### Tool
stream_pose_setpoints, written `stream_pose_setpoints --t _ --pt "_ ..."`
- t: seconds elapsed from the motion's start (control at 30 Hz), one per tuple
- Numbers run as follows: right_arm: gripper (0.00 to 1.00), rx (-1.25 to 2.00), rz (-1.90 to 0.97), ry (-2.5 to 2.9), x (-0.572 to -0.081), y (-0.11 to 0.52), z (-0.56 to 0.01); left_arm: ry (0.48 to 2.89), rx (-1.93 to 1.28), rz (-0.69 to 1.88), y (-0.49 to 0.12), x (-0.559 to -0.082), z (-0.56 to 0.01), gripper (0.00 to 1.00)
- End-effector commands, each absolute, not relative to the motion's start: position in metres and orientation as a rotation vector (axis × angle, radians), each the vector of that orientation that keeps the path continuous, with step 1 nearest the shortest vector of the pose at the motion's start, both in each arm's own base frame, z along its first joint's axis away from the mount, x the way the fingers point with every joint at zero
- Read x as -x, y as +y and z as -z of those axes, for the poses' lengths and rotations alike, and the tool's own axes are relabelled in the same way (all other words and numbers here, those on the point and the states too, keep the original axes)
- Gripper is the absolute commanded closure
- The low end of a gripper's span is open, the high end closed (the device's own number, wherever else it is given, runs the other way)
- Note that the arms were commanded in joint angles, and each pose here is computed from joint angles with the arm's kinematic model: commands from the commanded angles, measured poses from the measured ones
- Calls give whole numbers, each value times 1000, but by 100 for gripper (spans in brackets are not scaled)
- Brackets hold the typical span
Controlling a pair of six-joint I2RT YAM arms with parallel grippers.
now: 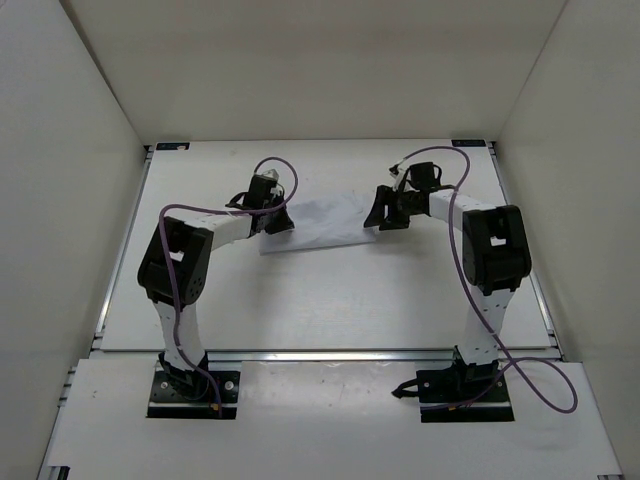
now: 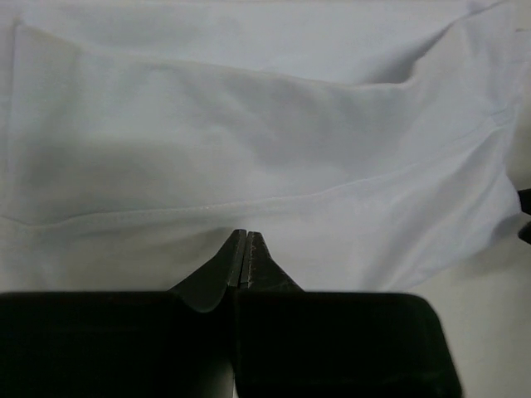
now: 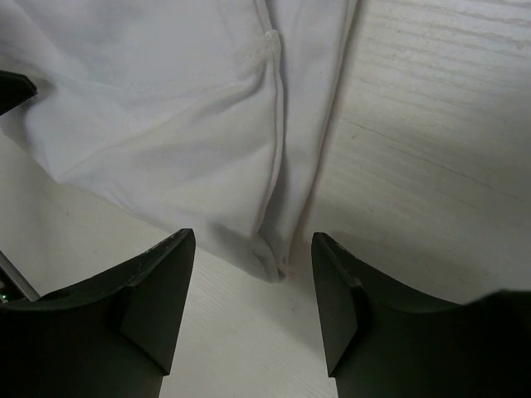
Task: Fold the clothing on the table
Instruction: Fold the skirt
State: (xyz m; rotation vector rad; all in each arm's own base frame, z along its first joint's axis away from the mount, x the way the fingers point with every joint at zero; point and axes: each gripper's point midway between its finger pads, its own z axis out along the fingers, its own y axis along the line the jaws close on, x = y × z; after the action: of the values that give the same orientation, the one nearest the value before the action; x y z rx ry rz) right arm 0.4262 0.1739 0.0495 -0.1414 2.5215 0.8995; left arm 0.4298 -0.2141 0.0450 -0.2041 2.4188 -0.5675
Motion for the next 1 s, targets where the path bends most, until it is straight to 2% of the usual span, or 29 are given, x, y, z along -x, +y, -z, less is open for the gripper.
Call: stream_pose_setpoints --t 0.0,0.2,0.27,0.33,0.5,0.57,0.63,0.8,0.97 --pt "44 178 -922 2480 -438 183 -52 2388 253 512 -206 -443 -53 100" --pt "45 183 -928 2511 -439 186 -38 2415 303 448 -187 -438 -41 100" --pt "50 184 -947 2512 -440 187 -34 2448 309 435 -185 -433 -30 100" --pt "62 185 -947 2519 -439 190 -32 2469 303 444 -188 -433 -25 100" --pt "76 170 -889 2542 -446 188 -27 2512 261 441 -203 -429 -14 100" --pt "84 193 -854 2546 -449 192 -28 2527 251 451 -208 -426 -9 100" --pt "98 198 -822 2550 -450 191 -27 2542 230 455 -219 -422 -4 100" --pt "100 190 -799 2525 -455 187 -42 2588 177 480 -241 -410 6 100" --pt "100 212 -754 2462 -453 180 -83 2605 141 592 -278 -397 10 100"
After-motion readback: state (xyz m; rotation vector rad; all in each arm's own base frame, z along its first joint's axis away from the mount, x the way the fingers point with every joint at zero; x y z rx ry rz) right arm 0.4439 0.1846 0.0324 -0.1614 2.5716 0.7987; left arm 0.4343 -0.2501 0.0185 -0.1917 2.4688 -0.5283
